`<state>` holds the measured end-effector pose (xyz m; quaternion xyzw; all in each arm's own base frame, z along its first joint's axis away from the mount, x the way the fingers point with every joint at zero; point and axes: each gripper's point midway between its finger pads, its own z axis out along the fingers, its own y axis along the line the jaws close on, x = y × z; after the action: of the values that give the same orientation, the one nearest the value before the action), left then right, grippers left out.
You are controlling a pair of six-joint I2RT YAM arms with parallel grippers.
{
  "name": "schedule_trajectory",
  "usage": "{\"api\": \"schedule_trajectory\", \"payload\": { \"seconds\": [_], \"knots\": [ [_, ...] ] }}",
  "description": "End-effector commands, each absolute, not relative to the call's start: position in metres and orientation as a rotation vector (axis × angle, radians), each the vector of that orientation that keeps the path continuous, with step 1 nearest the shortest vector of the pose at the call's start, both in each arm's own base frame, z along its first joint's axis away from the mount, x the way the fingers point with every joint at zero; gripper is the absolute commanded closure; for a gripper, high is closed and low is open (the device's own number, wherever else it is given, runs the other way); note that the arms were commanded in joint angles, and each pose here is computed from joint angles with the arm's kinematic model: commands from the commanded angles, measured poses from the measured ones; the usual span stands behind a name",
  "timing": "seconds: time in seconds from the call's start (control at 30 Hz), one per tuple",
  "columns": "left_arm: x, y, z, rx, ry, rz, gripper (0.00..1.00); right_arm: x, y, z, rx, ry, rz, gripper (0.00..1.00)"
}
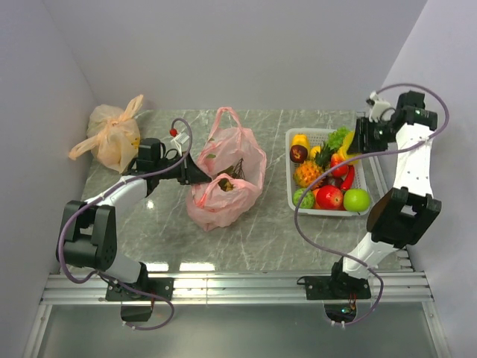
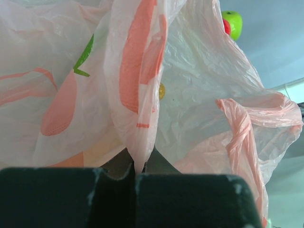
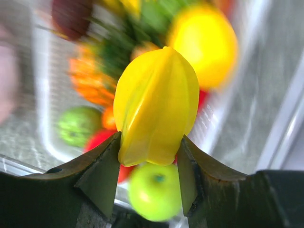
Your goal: Place the fake fruits into the plastic bag and tie a complex knot
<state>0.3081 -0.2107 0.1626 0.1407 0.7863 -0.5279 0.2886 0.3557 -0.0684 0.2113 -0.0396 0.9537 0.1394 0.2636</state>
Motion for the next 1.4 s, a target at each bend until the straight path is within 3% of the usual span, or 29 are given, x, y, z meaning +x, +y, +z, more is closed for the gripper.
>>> {"api": "schedule_trajectory", "payload": {
  "seconds": [0.0, 0.23, 0.53, 0.6, 0.63, 0.67, 0.7, 0.77, 0.8, 0.9, 1.03, 1.37],
  "knots": [
    [0.316, -0.211, 0.176, 0.423, 2.052, -1.388, 1.0, 0.366, -0.007, 0.291, -0.324, 2.313, 0.525, 0.79],
    [0.319, -0.212, 0.176, 0.397, 2.049, -1.4, 1.0, 0.369, 0.14, 0.351, -0.722, 2.02, 0.716, 0.79],
    [0.317, -0.213, 0.178, 0.38, 2.041, -1.412, 1.0, 0.355, 0.274, 0.302, -1.052, 1.956, 0.639, 0.78],
    [0.317, -0.212, 0.18, 0.384, 2.038, -1.407, 1.0, 0.341, 0.292, 0.287, -1.138, 1.983, 0.627, 0.67],
    [0.317, -0.212, 0.181, 0.385, 2.038, -1.402, 1.0, 0.34, 0.295, 0.28, -1.162, 2.004, 0.602, 0.56],
    [0.317, -0.212, 0.182, 0.389, 2.033, -1.397, 1.0, 0.335, 0.298, 0.276, -1.178, 2.018, 0.604, 0.35],
    [0.317, -0.212, 0.183, 0.391, 2.031, -1.394, 1.0, 0.332, 0.298, 0.275, -1.18, 2.023, 0.608, 0.25],
    [0.315, -0.212, 0.182, 0.393, 2.029, -1.395, 1.0, 0.33, 0.294, 0.282, -1.148, 2.017, 0.605, 0.06],
    [0.314, -0.212, 0.182, 0.392, 2.029, -1.398, 1.0, 0.33, 0.292, 0.287, -1.136, 2.011, 0.595, 0.05],
    [0.312, -0.211, 0.18, 0.392, 2.034, -1.4, 1.0, 0.325, 0.272, 0.317, -1.069, 1.977, 0.597, 0.04],
    [0.311, -0.21, 0.18, 0.403, 2.035, -1.386, 1.0, 0.332, 0.196, 0.33, -0.864, 2.058, 0.626, 0.04],
    [0.307, -0.21, 0.178, 0.412, 2.028, -1.38, 1.0, 0.27, 0.016, 0.264, -0.602, 2.38, 0.287, 0.04]
  ]
}}
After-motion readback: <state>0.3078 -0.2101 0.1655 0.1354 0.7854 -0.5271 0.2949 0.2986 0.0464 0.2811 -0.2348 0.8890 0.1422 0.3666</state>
